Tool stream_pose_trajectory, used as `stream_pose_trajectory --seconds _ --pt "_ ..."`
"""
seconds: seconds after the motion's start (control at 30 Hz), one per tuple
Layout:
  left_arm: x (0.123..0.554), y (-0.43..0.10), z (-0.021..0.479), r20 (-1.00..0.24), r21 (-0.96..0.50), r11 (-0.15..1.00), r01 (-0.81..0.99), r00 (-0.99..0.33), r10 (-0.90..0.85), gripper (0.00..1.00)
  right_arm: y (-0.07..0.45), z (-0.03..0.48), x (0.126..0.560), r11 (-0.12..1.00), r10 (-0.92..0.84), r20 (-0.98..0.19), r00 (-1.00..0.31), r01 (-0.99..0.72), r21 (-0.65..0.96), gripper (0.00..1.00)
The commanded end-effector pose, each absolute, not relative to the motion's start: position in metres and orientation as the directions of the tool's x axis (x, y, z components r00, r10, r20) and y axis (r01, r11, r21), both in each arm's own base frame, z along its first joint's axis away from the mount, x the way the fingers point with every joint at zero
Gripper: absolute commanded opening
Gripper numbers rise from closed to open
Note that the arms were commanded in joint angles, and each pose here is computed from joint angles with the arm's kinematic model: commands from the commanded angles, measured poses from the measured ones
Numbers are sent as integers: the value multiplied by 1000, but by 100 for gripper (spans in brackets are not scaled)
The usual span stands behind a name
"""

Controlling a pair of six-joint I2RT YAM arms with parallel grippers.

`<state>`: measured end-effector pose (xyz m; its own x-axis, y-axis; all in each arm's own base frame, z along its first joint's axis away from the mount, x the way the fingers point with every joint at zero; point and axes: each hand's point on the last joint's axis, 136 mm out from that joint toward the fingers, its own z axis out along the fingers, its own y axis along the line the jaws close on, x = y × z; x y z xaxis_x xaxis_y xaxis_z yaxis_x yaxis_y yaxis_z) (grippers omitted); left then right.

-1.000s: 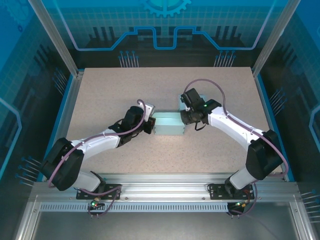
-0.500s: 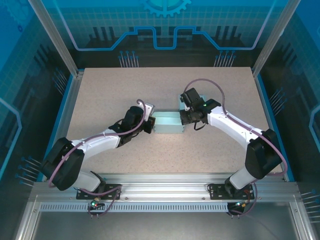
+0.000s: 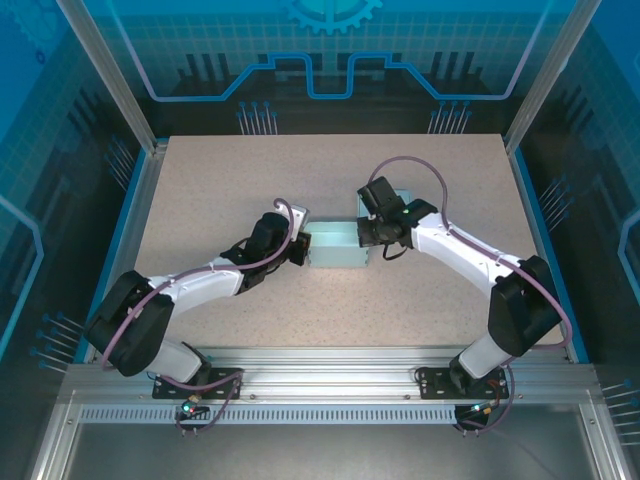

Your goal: Fold the paper box

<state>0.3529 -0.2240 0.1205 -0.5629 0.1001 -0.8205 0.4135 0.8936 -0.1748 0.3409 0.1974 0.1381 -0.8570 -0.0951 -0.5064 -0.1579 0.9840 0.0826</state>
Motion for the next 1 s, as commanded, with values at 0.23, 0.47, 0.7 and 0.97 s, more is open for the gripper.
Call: stream_pose_trajectory --seconds 0.23,0.47,0.7,0.97 --pt "348 -244 132 -826 -264 879 397 -564 7 0 211 138 345 995 -56 -553 -831 -90 33 4" --pt "349 -229 145 -830 -204 910 362 -557 36 29 209 147 344 994 -107 -590 -800 -105 -38 3" --pt "346 -202 171 -832 -115 930 349 -546 102 49 211 143 342 991 -131 -588 -798 -126 -51 3" --pt "343 -191 177 -758 -34 926 376 -613 221 43 214 142 342 989 -147 -582 -800 -137 -62 3"
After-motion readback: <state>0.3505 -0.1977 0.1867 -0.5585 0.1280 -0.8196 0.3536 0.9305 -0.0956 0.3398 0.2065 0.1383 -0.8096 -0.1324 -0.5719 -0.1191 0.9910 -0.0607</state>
